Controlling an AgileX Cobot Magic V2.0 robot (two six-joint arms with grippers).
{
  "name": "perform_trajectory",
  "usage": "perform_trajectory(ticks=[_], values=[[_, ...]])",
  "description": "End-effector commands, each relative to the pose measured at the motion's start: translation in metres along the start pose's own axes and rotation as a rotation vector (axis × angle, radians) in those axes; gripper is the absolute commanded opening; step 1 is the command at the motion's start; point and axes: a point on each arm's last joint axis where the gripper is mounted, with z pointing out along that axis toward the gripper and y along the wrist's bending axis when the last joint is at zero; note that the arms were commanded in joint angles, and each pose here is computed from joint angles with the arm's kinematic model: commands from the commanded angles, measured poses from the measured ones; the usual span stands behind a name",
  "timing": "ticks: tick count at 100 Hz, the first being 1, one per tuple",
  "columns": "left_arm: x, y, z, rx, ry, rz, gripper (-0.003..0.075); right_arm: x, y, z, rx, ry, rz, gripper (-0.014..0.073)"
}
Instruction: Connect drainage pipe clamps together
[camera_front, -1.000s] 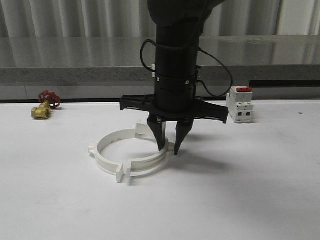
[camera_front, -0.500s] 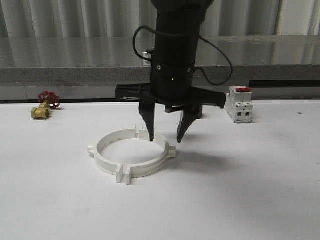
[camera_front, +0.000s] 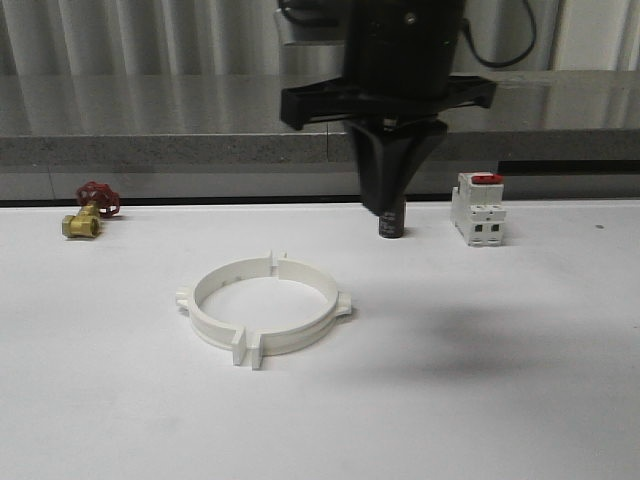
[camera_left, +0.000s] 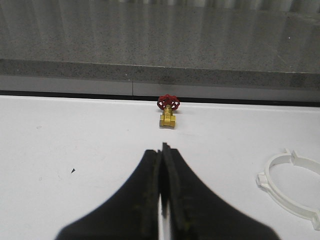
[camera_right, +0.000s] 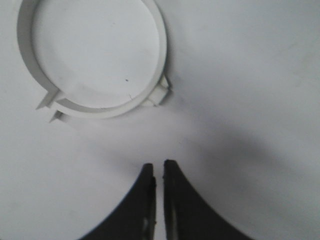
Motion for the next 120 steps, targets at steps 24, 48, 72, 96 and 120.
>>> perform_trajectory(ticks=[24, 48, 72, 96, 120], values=[[-0.014, -0.001, -0.003, 0.008, -0.087, -0.006, -0.0021, 0.042, -0.047, -0.062, 0.046, -0.142, 0.094, -0.0066], [-0.014, -0.001, -0.003, 0.008, -0.087, -0.006, -0.0021, 0.085, -0.085, -0.085, 0.09, -0.244, 0.278, -0.0066], [-0.014, -0.001, -0.003, 0.008, -0.087, -0.006, -0.0021, 0.134, -0.111, -0.101, 0.147, -0.309, 0.427, -0.0066], [-0.014, -0.001, -0.003, 0.008, -0.087, -0.006, -0.0021, 0.184, -0.121, -0.121, 0.214, -0.428, 0.53, -0.0066], [-0.014, -0.001, -0.003, 0.008, -0.087, -0.006, -0.0021, 0.225, -0.109, -0.138, 0.288, -0.579, 0.525, -0.0066]])
